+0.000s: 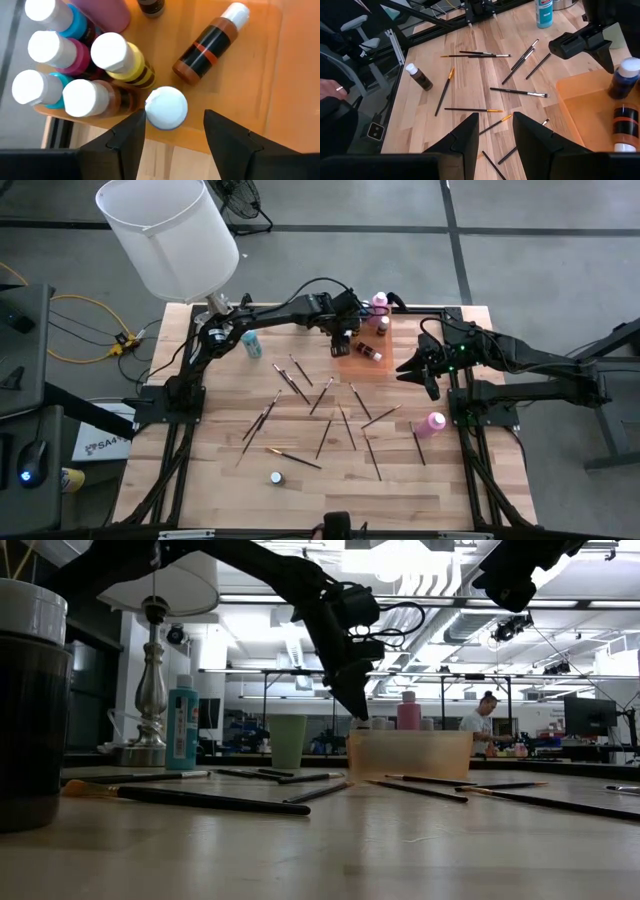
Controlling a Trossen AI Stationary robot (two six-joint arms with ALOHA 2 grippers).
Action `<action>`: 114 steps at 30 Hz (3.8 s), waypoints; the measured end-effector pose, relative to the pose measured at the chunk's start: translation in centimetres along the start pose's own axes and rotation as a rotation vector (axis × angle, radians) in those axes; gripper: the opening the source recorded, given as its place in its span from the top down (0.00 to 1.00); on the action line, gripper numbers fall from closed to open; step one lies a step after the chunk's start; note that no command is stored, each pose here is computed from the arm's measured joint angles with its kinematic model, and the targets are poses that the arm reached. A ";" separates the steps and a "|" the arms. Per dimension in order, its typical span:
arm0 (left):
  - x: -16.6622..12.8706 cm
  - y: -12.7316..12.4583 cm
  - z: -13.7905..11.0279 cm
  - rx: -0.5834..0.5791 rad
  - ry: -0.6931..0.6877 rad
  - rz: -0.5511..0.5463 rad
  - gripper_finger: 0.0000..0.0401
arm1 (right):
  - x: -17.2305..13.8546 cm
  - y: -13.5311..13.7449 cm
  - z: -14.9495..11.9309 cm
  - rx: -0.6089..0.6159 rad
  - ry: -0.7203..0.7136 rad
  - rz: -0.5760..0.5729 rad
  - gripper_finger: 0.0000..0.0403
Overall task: Pick & Place Paint Supplies
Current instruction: Put the dark blue paint bottle into the orange bin, then put the large light blue paint bottle into the orange bin
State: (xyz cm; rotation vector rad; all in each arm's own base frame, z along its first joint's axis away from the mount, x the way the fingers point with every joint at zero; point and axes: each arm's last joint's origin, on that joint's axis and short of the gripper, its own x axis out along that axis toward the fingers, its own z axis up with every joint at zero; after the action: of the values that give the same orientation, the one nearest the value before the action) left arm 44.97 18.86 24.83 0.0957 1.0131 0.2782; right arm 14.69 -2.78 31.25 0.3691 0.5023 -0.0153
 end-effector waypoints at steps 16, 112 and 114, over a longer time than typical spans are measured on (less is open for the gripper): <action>-4.2 0.6 0.7 -0.008 -0.048 0.060 0.51 | 0.0 0.0 0.0 0.000 0.000 0.000 0.72; -12.5 -8.1 -29.9 -0.815 -0.762 0.666 0.22 | 0.0 0.0 0.0 0.000 0.000 0.000 0.72; -12.6 -8.0 -29.6 -0.784 -0.777 0.668 0.22 | 0.0 0.0 0.0 0.000 0.000 0.000 0.72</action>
State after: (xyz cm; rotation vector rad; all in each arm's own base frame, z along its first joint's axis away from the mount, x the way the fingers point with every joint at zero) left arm 15.14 6.26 17.91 -0.1706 0.0219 1.1314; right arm 14.69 -2.78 31.25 0.3690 0.5023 -0.0154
